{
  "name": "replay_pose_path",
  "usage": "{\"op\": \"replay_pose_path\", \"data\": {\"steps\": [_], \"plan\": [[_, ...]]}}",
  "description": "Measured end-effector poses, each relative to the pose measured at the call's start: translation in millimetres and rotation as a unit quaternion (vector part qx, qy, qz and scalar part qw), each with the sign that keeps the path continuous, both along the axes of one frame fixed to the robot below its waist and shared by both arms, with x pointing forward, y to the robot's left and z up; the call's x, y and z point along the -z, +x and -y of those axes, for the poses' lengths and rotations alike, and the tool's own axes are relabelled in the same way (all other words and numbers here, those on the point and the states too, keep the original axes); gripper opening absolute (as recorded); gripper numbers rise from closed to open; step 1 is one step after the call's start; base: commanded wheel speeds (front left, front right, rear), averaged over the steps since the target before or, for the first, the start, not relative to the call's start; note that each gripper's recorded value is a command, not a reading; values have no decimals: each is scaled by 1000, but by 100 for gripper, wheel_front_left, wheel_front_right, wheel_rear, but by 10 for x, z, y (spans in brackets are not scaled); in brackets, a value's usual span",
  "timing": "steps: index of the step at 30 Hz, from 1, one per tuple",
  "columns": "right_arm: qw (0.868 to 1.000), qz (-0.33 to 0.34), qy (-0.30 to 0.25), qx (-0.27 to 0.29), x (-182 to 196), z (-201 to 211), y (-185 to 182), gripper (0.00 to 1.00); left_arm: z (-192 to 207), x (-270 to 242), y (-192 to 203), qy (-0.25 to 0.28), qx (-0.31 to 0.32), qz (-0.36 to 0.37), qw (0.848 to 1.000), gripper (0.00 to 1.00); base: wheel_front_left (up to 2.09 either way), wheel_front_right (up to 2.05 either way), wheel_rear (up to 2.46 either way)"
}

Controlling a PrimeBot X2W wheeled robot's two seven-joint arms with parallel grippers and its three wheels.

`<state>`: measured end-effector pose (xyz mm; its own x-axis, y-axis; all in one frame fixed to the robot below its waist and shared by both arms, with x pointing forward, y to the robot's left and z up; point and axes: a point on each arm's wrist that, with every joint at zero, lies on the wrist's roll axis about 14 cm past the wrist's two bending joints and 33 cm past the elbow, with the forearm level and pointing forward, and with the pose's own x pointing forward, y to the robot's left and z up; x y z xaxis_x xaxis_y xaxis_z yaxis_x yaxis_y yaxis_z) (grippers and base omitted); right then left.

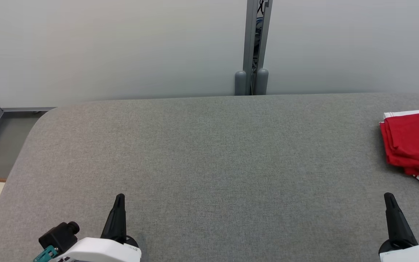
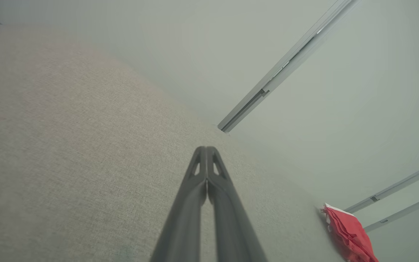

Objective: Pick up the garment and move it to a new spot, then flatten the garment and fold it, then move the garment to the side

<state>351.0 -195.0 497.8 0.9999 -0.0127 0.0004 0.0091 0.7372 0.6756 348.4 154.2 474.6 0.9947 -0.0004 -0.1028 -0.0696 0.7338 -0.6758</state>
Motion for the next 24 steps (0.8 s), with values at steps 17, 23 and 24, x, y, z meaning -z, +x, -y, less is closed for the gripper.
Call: {"op": "replay_pose_path", "data": {"steps": [17,23,24], "plan": [[994,-13,110,24,34,206,39,0,41,-60,157,-112,4,-1,994,0,0,0,0],[989,-12,144,26,21,244,63,0,60,-88,208,-145,8,0,989,0,0,0,0],[988,-13,149,27,29,251,62,0,62,-89,211,-150,8,0,989,0,0,0,0]]}}
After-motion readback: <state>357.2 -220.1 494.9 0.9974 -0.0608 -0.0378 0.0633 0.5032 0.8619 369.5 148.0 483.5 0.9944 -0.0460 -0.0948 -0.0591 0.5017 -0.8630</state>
